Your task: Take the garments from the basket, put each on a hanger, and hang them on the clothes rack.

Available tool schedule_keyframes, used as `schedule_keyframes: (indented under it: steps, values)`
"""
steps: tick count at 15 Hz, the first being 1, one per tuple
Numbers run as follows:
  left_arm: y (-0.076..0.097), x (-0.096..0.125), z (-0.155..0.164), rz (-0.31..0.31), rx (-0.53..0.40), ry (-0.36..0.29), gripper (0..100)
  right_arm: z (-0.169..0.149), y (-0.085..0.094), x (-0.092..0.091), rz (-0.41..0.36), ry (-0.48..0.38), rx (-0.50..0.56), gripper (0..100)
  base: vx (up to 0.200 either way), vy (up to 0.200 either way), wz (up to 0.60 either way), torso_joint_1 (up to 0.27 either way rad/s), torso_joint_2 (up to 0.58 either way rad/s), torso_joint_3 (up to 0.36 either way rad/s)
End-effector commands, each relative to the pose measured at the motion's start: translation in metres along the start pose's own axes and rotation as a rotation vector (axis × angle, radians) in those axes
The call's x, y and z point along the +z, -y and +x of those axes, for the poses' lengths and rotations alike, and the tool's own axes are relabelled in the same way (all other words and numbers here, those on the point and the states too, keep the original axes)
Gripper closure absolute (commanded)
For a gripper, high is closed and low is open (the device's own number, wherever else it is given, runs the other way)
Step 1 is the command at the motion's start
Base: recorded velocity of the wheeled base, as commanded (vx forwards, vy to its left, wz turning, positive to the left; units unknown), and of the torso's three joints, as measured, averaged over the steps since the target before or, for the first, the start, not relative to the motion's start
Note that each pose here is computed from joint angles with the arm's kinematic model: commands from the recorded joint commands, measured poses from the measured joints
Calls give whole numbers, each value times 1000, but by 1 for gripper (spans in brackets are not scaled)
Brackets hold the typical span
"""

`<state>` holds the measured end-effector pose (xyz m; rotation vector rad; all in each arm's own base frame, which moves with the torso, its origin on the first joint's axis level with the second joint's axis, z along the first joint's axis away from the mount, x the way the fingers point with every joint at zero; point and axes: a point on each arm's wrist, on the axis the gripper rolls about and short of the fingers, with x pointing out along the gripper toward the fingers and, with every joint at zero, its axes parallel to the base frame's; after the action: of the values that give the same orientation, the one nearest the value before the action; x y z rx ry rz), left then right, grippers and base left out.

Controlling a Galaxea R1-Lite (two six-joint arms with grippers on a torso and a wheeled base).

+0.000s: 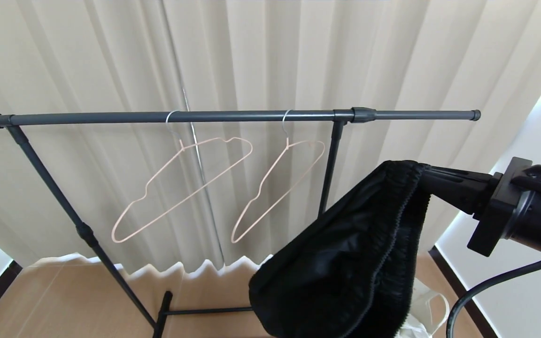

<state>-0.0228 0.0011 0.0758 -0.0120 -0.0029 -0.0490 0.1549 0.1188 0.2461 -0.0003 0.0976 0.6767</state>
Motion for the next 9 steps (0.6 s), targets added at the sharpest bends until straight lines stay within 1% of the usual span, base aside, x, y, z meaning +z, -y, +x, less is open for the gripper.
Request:
schedule_keyframes:
  steps: [1, 2, 3, 9]
  values:
    - [0, 0, 0, 0, 1, 0, 0, 0, 0, 0, 0, 0, 3, 100, 0, 200, 0, 22, -2, -7]
    - [0, 0, 0, 0, 0, 0, 0, 0, 0, 0, 0, 0, 3, 100, 0, 200, 0, -7, 2, -2]
    - [0, 0, 0, 0, 1, 0, 0, 0, 0, 0, 0, 0, 3, 100, -200, 200, 0, -7, -2, 7]
    - [0, 0, 0, -2, 0, 0, 0, 0, 0, 0, 0, 0, 3, 100, -200, 0, 0, 1, 2, 2]
